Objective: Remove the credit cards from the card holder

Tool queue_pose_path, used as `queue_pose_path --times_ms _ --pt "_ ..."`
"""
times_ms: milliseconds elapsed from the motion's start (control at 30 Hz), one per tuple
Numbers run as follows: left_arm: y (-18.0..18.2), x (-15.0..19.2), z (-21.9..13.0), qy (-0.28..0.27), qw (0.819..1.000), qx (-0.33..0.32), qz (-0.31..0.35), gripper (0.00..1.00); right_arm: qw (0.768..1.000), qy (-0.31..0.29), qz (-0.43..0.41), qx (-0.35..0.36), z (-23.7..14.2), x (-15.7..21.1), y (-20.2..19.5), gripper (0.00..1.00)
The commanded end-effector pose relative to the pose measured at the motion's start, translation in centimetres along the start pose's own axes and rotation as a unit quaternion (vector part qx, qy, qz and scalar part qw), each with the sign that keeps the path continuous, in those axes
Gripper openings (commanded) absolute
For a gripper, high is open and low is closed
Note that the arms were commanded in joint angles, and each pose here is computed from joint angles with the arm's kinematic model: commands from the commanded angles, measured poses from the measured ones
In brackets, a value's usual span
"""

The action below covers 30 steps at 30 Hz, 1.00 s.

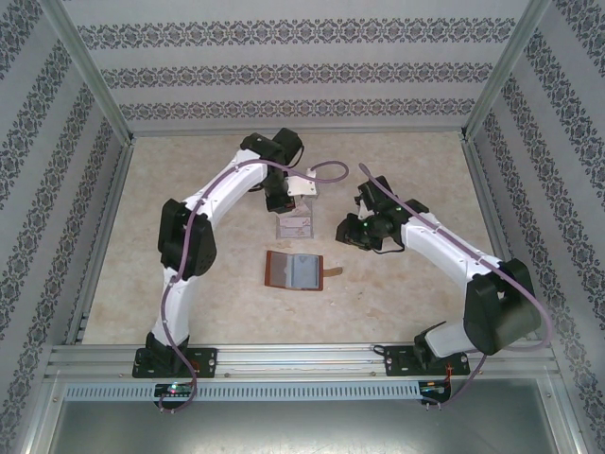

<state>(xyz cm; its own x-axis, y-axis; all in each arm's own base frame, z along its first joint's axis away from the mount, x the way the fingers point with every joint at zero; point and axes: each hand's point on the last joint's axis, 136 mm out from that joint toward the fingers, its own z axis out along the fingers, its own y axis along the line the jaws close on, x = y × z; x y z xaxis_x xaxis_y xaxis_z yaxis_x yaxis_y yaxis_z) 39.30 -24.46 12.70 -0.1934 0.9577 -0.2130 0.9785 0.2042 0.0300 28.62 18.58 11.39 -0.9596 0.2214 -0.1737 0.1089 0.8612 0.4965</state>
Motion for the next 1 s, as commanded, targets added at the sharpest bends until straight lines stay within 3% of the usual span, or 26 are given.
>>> queue_pose_path --times_ms 0,633,967 --pt "-1.0 0.9 0.3 0.031 0.998 0.035 0.035 0.0 1.0 -0.01 -0.006 0.009 -0.8 -0.4 -0.6 0.32" --pt "-1.4 2.1 3.7 0.078 0.993 0.077 0.049 0.0 1.0 -0.001 -0.001 0.008 -0.1 -1.0 -0.7 0.32" --pt "-1.8 0.6 4.3 0.069 0.993 0.08 0.062 0.03 1.0 0.001 0.003 0.009 0.1 -0.7 -0.9 0.32"
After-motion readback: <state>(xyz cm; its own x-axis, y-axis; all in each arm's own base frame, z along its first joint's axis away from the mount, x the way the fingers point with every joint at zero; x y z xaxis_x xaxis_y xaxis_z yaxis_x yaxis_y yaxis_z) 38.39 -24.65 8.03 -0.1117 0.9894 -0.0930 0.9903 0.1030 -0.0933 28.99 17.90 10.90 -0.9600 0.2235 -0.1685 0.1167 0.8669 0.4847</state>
